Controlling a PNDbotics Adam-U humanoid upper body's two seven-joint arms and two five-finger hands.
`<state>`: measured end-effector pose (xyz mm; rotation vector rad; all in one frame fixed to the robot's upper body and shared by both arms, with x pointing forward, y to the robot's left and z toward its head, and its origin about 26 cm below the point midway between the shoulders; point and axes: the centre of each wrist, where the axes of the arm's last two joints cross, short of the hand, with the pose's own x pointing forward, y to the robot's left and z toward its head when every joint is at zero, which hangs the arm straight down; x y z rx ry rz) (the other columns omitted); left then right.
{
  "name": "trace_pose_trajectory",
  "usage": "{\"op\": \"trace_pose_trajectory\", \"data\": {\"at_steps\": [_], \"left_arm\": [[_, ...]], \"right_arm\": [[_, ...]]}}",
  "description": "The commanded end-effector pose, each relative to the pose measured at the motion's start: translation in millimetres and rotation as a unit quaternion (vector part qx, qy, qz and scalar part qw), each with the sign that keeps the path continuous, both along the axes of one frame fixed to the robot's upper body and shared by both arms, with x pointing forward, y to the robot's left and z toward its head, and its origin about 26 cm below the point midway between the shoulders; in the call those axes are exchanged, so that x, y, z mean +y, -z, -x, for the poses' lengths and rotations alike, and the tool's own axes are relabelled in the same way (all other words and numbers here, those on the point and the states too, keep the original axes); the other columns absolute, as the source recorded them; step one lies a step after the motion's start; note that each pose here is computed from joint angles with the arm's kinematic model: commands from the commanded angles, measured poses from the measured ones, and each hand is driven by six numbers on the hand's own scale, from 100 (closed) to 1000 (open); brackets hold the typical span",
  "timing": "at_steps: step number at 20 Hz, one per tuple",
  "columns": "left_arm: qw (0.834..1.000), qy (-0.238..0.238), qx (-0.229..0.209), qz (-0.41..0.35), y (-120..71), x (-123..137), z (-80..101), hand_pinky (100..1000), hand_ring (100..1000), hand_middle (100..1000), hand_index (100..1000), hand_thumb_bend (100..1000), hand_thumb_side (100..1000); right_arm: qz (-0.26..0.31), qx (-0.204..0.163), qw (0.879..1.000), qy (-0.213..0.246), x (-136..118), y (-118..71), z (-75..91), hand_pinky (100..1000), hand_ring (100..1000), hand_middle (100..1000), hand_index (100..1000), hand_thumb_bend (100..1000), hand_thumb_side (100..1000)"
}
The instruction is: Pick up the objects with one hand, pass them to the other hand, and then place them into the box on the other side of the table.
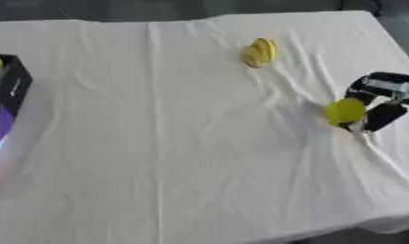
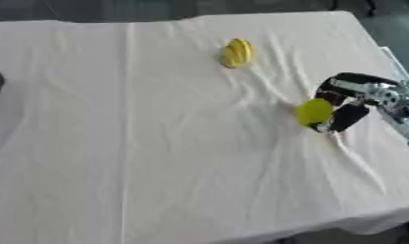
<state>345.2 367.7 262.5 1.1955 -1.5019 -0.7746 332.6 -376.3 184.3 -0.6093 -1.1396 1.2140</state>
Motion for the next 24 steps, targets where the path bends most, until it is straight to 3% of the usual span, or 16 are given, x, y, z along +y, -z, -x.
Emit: {"op": "trace_pose_trajectory", "data": {"at_steps": [1, 6, 9, 16, 19, 24], "left_arm": [[1.000, -0.001, -0.020, -0.010, -14.7, 3.3, 4.3, 825, 792, 729, 767, 811, 450], [0.999, 0.022, -0.027, -0.018, -19.3, -4.7, 7.7, 816, 786, 728, 769, 813, 444], [0.998, 0.053, -0.022, -0.021, -21.3, -14.4, 9.0, 801, 777, 742, 779, 809, 445], [0.986, 0.162, 0.018, -0.036, -26.6, -42.0, 14.5, 780, 753, 714, 786, 807, 418], [0.969, 0.234, 0.042, -0.062, -34.4, -69.0, 18.2, 778, 746, 711, 784, 810, 408], [0.944, 0.311, 0.058, -0.093, -42.8, -108.7, 24.7, 774, 748, 728, 784, 807, 412]], "right_arm": [[-0.023, -0.046, 0.999, -0.012, 6.8, -34.8, 4.0, 746, 608, 430, 525, 191, 100], [-0.101, -0.116, 0.986, -0.058, 37.3, -66.0, 9.6, 751, 599, 426, 523, 113, 100], [-0.150, -0.140, 0.974, -0.092, 66.0, -74.6, 8.6, 760, 599, 435, 533, 100, 100], [-0.216, -0.147, 0.954, -0.149, 120.6, -64.7, -1.9, 765, 597, 446, 545, 100, 100], [-0.224, -0.139, 0.947, -0.183, 150.3, -56.9, -8.1, 766, 597, 450, 549, 100, 100], [-0.233, -0.135, 0.938, -0.219, 187.3, -43.7, -14.8, 771, 598, 456, 556, 100, 100]]}}
